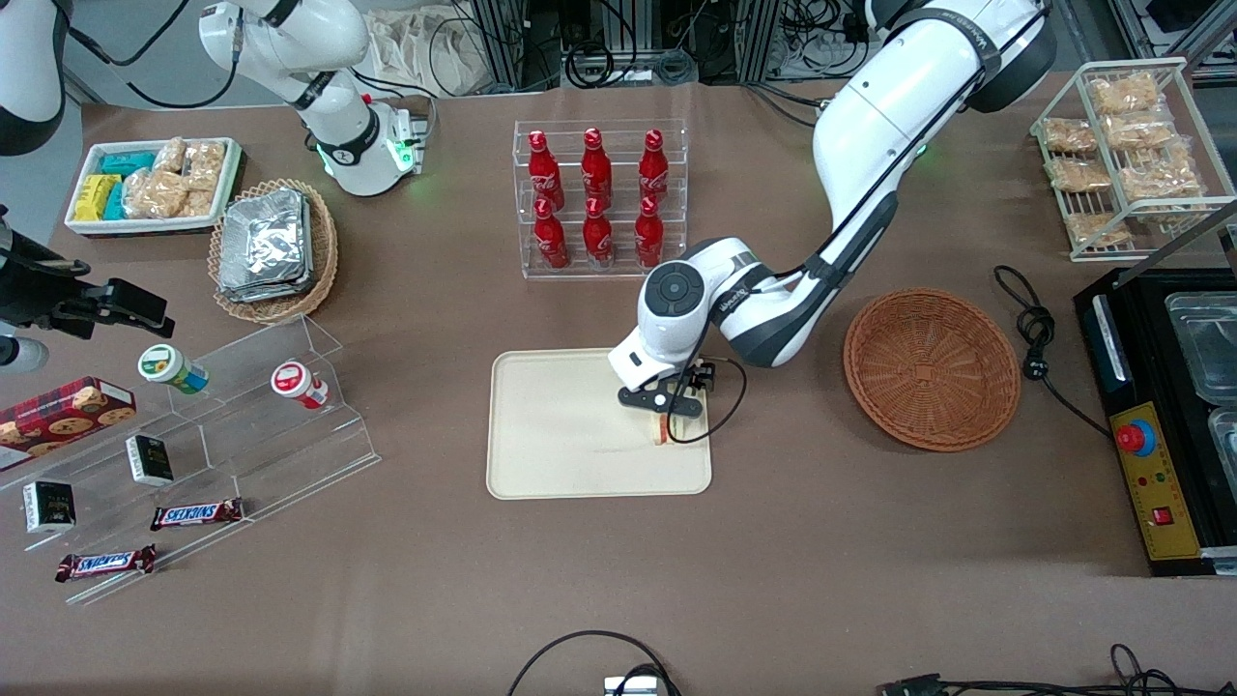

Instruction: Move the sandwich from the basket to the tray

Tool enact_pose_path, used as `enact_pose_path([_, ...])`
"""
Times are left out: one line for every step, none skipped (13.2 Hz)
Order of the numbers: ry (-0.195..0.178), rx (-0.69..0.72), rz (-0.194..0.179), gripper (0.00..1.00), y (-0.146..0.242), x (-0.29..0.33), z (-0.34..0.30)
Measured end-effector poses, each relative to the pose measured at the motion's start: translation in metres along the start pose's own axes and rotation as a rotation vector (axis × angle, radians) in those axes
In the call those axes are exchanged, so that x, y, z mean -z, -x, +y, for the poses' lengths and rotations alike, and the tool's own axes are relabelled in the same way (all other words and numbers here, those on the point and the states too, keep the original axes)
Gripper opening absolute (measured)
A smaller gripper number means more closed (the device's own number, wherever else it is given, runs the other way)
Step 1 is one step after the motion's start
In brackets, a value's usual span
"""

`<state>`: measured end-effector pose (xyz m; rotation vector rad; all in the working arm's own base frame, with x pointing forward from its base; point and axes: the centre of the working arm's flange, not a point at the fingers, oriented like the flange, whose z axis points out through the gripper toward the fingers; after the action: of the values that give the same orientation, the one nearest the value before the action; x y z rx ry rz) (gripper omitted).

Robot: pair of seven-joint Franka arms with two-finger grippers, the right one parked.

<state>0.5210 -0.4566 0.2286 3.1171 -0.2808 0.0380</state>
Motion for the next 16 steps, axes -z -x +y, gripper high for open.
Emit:
enact_pose_path([0.007, 0.022, 0.015, 1.0, -0.007, 0.007, -0.001])
enact_pose_path([0.014, 0.039, 0.03, 1.0, -0.014, 0.014, -0.002])
enact_pose_path([0.019, 0.058, 0.043, 1.0, -0.021, 0.022, -0.005])
enact_pose_path([0.021, 0.091, 0.057, 1.0, -0.03, 0.031, -0.01])
enact_pose_path([0.017, 0.125, 0.067, 1.0, -0.041, 0.045, -0.016])
enact_pose_path([0.006, 0.155, 0.074, 1.0, -0.053, 0.062, -0.025])
enact_pose_path([-0.007, 0.179, 0.08, 1.0, -0.064, 0.08, -0.032])
enact_pose_path([-0.016, 0.201, 0.089, 1.0, -0.073, 0.099, -0.04])
enact_pose_path([-0.025, 0.224, 0.099, 1.0, -0.081, 0.119, -0.048])
enact_pose_path([-0.035, 0.251, 0.106, 1.0, -0.088, 0.137, -0.06])
enact_pose_path([-0.045, 0.278, 0.115, 1.0, -0.095, 0.154, -0.075])
enact_pose_path([-0.053, 0.303, 0.126, 1.0, -0.099, 0.173, -0.091])
enact_pose_path([-0.069, 0.327, 0.133, 1.0, -0.101, 0.191, -0.106])
enact_pose_path([-0.086, 0.352, 0.136, 1.0, -0.101, 0.208, -0.123])
enact_pose_path([-0.097, 0.377, 0.145, 1.0, -0.102, 0.224, -0.139])
enact_pose_path([-0.104, 0.401, 0.156, 1.0, -0.103, 0.238, -0.155])
